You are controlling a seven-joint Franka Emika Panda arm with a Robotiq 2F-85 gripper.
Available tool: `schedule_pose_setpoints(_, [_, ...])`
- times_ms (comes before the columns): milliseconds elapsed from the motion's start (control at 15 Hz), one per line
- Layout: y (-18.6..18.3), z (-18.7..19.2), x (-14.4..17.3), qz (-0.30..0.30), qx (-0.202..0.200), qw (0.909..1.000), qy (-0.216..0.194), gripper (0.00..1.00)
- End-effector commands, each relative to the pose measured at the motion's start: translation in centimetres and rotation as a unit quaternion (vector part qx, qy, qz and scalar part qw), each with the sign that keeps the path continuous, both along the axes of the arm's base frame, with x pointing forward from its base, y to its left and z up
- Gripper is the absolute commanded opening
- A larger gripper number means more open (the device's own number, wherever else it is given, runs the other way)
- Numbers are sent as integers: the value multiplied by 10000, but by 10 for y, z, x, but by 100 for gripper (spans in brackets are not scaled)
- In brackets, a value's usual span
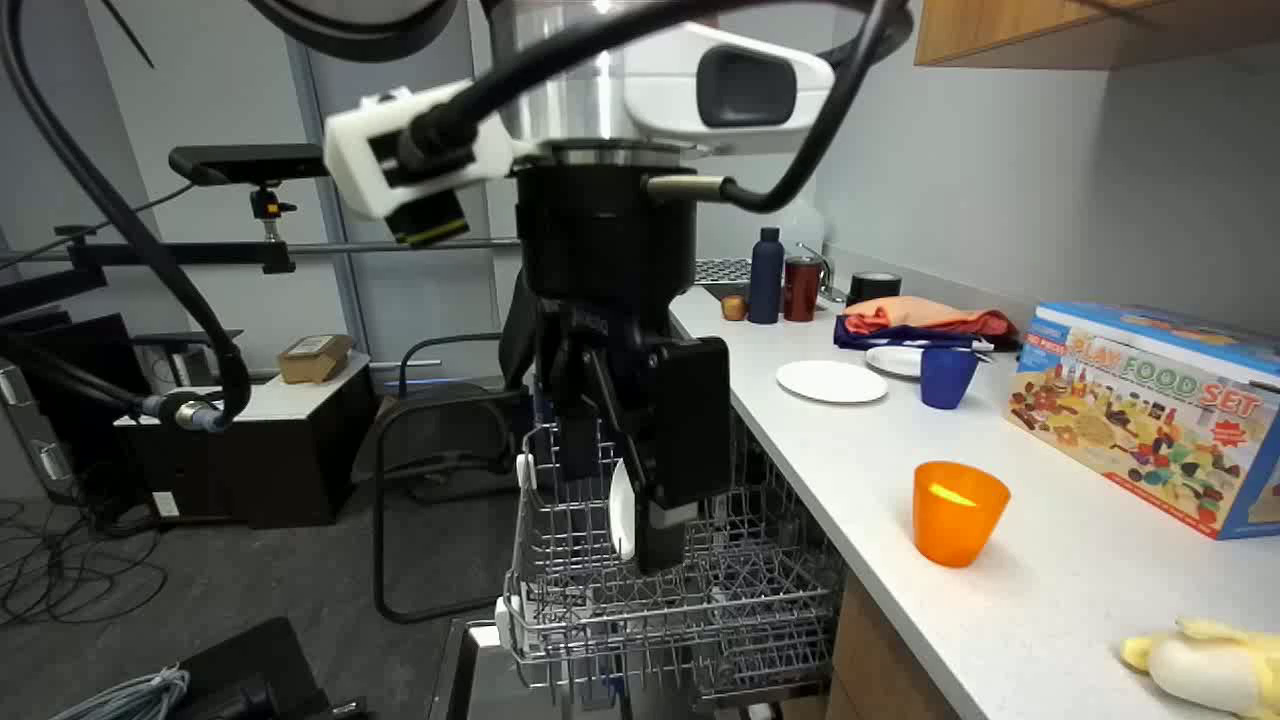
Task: Pick up the white plate from the dish rack and put it on the countertop.
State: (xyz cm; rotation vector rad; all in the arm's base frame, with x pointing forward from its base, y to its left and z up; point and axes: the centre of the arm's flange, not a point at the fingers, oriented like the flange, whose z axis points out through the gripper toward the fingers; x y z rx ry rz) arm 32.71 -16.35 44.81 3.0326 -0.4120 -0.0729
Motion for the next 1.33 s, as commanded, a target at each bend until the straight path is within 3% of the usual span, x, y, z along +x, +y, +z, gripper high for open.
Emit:
schedule_pose_setpoints(0, [0, 0, 0, 0, 0, 10000, 0, 100])
schedule_pose_setpoints(1067, [0, 0, 0, 0, 0, 10000, 0, 100])
schedule_pose_setpoints(1267, [0, -1, 2, 29, 37, 9997, -222, 100])
